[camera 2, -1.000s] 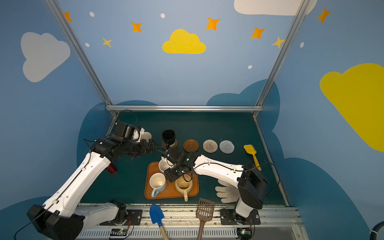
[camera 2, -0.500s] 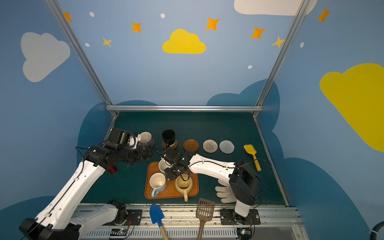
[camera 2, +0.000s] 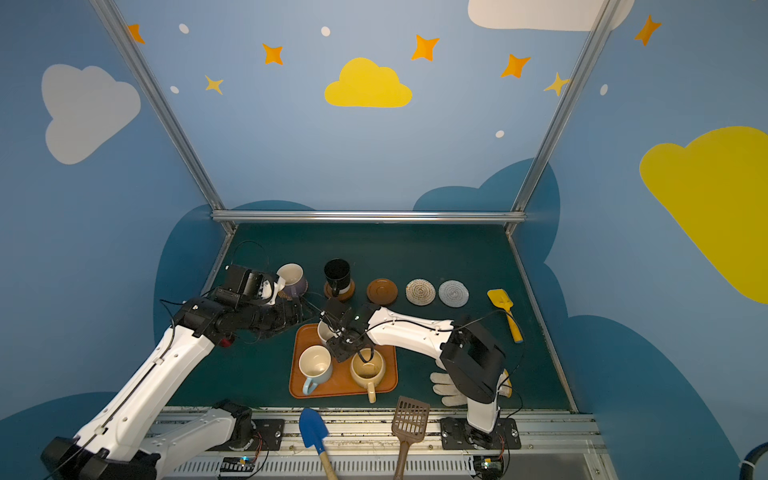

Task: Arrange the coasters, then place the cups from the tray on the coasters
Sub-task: 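Grasp the white speckled mug on the tray with the right gripper while left gripper withdraws, then lift the speckled mug and lower it onto the next wooden saucer with the right gripper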

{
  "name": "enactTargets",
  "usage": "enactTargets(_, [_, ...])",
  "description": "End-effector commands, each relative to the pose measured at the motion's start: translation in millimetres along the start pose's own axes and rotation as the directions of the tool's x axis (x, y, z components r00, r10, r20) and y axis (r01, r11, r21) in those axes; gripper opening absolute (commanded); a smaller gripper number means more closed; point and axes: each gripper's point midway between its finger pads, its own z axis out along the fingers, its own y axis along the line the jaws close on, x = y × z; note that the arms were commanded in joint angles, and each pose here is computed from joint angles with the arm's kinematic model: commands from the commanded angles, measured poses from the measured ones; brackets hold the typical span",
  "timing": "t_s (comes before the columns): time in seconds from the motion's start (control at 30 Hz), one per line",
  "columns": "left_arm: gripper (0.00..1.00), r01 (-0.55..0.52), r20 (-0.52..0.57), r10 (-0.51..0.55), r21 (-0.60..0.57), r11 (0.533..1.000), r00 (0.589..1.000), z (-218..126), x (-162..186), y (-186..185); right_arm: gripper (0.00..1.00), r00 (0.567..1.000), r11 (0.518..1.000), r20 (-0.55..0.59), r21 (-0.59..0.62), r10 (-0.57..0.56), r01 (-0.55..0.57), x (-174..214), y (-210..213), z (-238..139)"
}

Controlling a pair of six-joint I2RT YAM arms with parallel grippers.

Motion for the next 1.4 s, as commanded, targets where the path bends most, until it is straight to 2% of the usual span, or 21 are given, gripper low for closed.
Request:
enactTargets(0.0, [0.99,0.000,0.004,-0.001,0.039,0.999,1.000,0,0,-5,0.28,1.000,0.999,-0.003,0.049,-0.004,0.005,-5,-6,-2])
enactTargets(0.17, [0.99,-0.004,-0.006,0.005,0.017,1.000,1.000,4,1,0,0.19,1.000,0.998,0.021,0.063,-0.023,0.021,-8,-6,-6])
enactTargets(0.33, [0.99,-0.011,-0.009,0.011,-0.001,1.000,1.000,8,0,4,0.15,0.999,0.998,0.036,0.060,-0.036,0.034,-10,-6,-4])
enactTargets(0.5, [0.99,-0.011,-0.002,0.011,0.017,1.000,1.000,11,-1,2,0.02,0.997,0.996,0.044,0.062,-0.060,0.058,-14,-4,-7])
enactTargets(0.57, [0.99,-0.013,0.003,0.013,0.016,1.000,1.000,11,-2,2,0.00,0.996,0.996,0.063,0.063,-0.065,0.061,-17,-3,-13])
enactTargets(0.83, [0.99,-0.023,0.025,0.023,0.017,1.000,0.999,11,-7,2,0.00,0.984,0.996,0.158,0.056,-0.076,0.068,-30,-1,-43])
enactTargets(1.13, [0.99,-0.021,0.032,0.021,0.007,1.000,0.999,14,-8,6,0.00,0.983,0.997,0.175,0.055,-0.061,0.052,-32,-7,-56])
enactTargets(1.27, [0.99,-0.023,0.062,0.022,0.020,1.000,0.998,8,-13,1,0.00,0.978,0.998,0.206,0.062,-0.041,0.029,-33,-12,-71])
enactTargets(1.37, [0.99,-0.046,0.136,0.041,0.036,0.998,0.990,-7,-24,-9,0.00,0.973,0.998,0.231,0.068,-0.018,0.003,-31,-19,-89])
